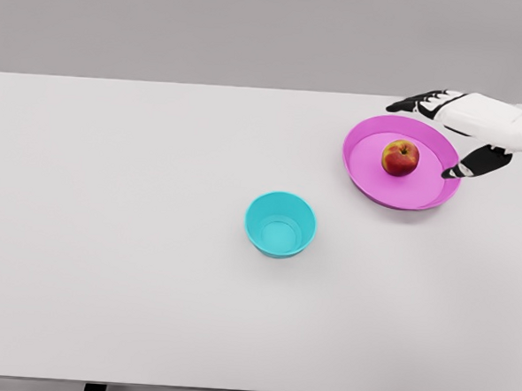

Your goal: Put the apple from the pink plate into the blue bowl with your right arm

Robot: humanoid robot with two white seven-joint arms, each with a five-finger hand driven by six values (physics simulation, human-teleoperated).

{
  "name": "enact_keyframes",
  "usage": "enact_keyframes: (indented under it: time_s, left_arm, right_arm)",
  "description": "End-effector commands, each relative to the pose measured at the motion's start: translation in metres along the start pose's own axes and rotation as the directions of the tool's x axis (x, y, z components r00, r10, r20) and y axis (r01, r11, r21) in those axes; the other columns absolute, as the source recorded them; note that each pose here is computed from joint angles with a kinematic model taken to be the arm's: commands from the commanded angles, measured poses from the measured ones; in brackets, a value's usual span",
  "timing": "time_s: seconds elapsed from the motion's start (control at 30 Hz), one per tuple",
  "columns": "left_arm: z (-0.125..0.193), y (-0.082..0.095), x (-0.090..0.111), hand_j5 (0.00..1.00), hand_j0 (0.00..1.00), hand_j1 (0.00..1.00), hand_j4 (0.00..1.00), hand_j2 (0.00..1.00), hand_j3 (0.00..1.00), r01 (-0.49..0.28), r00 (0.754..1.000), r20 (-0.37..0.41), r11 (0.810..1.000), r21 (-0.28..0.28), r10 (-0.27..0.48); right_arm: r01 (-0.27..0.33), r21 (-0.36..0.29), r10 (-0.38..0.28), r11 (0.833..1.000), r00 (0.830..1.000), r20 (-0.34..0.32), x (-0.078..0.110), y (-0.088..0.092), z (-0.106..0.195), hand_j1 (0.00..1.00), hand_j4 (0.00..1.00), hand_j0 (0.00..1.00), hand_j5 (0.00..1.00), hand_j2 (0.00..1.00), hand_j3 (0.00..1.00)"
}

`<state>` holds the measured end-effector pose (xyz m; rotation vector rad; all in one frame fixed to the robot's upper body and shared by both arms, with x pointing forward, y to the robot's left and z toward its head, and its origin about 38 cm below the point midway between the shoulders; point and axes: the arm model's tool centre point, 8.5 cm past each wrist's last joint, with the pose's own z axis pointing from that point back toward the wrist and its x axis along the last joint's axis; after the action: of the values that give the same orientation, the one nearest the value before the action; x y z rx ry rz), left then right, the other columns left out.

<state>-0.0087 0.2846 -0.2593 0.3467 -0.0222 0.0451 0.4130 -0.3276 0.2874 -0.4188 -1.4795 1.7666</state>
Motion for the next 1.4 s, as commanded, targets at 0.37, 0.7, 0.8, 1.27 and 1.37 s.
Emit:
enact_keyframes:
  time_s: [0.37, 0.7, 0.8, 1.27, 1.37]
  left_arm:
    - [0.000, 0.000, 0.000, 1.00, 1.00, 1.00, 1.00, 1.00, 1.00, 0.000, 1.000, 0.000, 1.000, 0.000, 0.000]
    - [0.000, 0.000, 0.000, 1.00, 1.00, 1.00, 1.00, 1.00, 1.00, 0.002, 1.000, 0.000, 1.000, 0.000, -0.002]
    - [0.000, 0.000, 0.000, 1.00, 1.00, 1.00, 1.00, 1.00, 1.00, 0.000, 1.000, 0.000, 1.000, 0.000, 0.000]
    - [0.000, 0.000, 0.000, 1.00, 1.00, 1.00, 1.00, 1.00, 1.00, 0.000, 1.000, 0.000, 1.000, 0.000, 0.000]
    - [0.000, 0.000, 0.000, 1.00, 1.00, 1.00, 1.00, 1.00, 1.00, 0.000, 1.000, 0.000, 1.000, 0.000, 0.000]
  right_arm:
    - [0.002, 0.100, 0.008, 0.995, 0.995, -0.099, -0.047, 0.031, -0.016, 1.00, 1.00, 1.00, 1.00, 1.00, 1.00]
    - [0.014, 0.174, 0.004, 0.985, 0.995, -0.102, -0.062, 0.050, -0.058, 1.00, 1.00, 1.00, 1.00, 1.00, 1.00]
    - [0.017, 0.182, 0.002, 0.983, 0.994, -0.106, -0.065, 0.055, -0.068, 1.00, 1.00, 1.00, 1.00, 1.00, 1.00]
    - [0.040, 0.195, -0.013, 0.980, 0.991, -0.136, -0.090, 0.059, -0.079, 1.00, 1.00, 1.00, 1.00, 1.00, 1.00]
    - [0.038, 0.205, -0.011, 0.978, 0.991, -0.133, -0.087, 0.062, -0.095, 1.00, 1.00, 1.00, 1.00, 1.00, 1.00]
